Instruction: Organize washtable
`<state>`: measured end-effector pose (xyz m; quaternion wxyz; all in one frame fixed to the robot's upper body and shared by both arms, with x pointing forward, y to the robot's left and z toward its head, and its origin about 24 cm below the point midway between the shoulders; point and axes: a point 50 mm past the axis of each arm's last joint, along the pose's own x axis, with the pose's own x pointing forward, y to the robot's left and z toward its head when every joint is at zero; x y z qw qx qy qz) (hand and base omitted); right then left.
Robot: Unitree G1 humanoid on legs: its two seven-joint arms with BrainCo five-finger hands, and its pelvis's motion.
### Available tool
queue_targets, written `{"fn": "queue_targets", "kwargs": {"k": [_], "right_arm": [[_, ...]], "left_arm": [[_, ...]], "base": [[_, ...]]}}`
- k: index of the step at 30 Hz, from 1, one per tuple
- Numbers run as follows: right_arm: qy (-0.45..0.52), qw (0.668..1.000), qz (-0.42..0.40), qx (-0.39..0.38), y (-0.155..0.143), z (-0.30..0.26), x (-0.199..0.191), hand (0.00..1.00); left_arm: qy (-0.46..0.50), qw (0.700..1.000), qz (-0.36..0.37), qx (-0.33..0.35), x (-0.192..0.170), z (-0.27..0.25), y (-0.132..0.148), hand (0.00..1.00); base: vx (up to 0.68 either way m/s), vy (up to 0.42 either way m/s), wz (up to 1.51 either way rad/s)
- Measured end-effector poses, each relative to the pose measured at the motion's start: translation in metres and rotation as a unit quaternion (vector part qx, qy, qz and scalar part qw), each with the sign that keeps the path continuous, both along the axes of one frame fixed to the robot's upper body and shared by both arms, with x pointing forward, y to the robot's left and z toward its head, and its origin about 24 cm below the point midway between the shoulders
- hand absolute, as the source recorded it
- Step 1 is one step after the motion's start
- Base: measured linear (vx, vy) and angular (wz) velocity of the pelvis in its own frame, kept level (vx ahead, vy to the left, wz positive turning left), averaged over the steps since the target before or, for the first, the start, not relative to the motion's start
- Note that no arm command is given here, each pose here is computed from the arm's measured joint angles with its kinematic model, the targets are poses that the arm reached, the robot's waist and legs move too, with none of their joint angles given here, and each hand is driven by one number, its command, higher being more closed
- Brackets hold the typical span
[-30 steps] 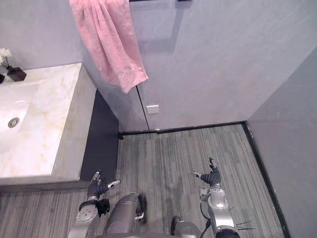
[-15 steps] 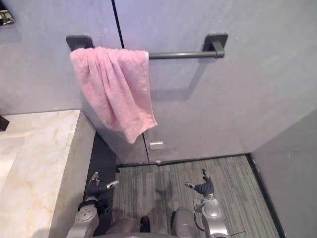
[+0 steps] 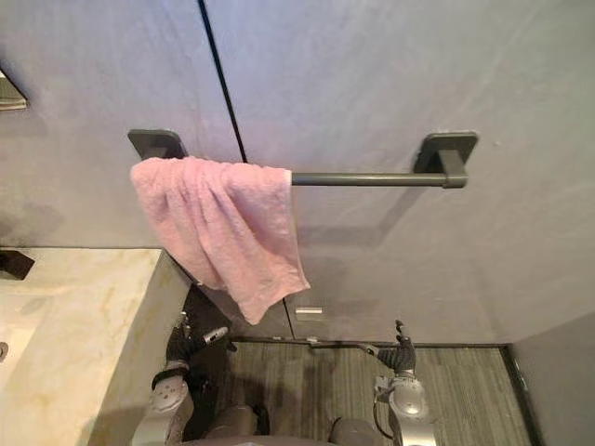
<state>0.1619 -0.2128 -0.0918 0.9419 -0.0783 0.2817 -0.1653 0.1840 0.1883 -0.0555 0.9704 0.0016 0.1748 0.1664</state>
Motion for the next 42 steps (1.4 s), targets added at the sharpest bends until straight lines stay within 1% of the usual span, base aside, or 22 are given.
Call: {"fn": "queue_targets", "kwargs": {"k": [4,8,14,16,19,20,24,31,34,38,42], "right_arm": [[0.006,1.0,0.0,0.005,0.002,-0.002,-0.004,0.0],[0.006,1.0,0.004,0.008,0.004,-0.003,-0.004,0.0],[0.015,0.999,0.031,0.005,0.008,-0.005,-0.005,0.0],[0.018,0.999,0.044,0.009,0.012,-0.006,-0.005,0.0],[0.02,0.998,0.058,0.007,0.016,-0.007,-0.005,0.0],[0.021,0.998,0.061,0.004,0.016,-0.007,-0.004,0.0],[0.023,0.997,0.072,-0.006,0.015,-0.006,-0.004,0.0],[0.0,0.996,0.085,-0.011,0.018,0.002,0.006,0.0],[-0.05,0.993,0.104,-0.023,0.02,0.022,0.022,0.0],[-0.108,0.983,0.144,-0.03,0.029,0.046,0.042,0.0],[-0.185,0.959,0.214,-0.029,0.049,0.077,0.063,0.0]], "left_arm": [[-0.058,0.998,-0.001,-0.002,0.001,0.022,-0.001,0.0],[-0.09,0.996,-0.006,0.005,0.006,0.034,0.0,0.0],[-0.125,0.991,-0.047,0.025,0.02,0.049,-0.003,0.0],[-0.142,0.986,-0.075,0.045,0.029,0.057,-0.007,0.0],[-0.152,0.982,-0.1,0.054,0.036,0.061,-0.015,0.0],[-0.154,0.98,-0.107,0.058,0.037,0.062,-0.017,1.0],[-0.151,0.976,-0.132,0.081,0.043,0.061,-0.024,1.0],[-0.136,0.975,-0.14,0.109,0.044,0.058,-0.017,1.0],[-0.138,0.972,-0.145,0.125,0.047,0.06,-0.014,1.0],[-0.144,0.971,-0.147,0.126,0.05,0.063,-0.015,1.0],[-0.143,0.97,-0.149,0.128,0.05,0.063,-0.015,1.0]], "base": [[0.02,0.04,0.08],[-0.05,-0.028,0.05],[-0.07,-0.022,0.02],[-0.07,-0.016,-0.11],[-0.05,-0.007,-0.16],[-0.04,0.005,-0.21],[-0.03,0.005,-0.18],[0.0,-0.004,-0.08],[0.01,-0.005,-0.08],[-0.01,-0.004,0.0],[0.0,0.0,0.0]]}}
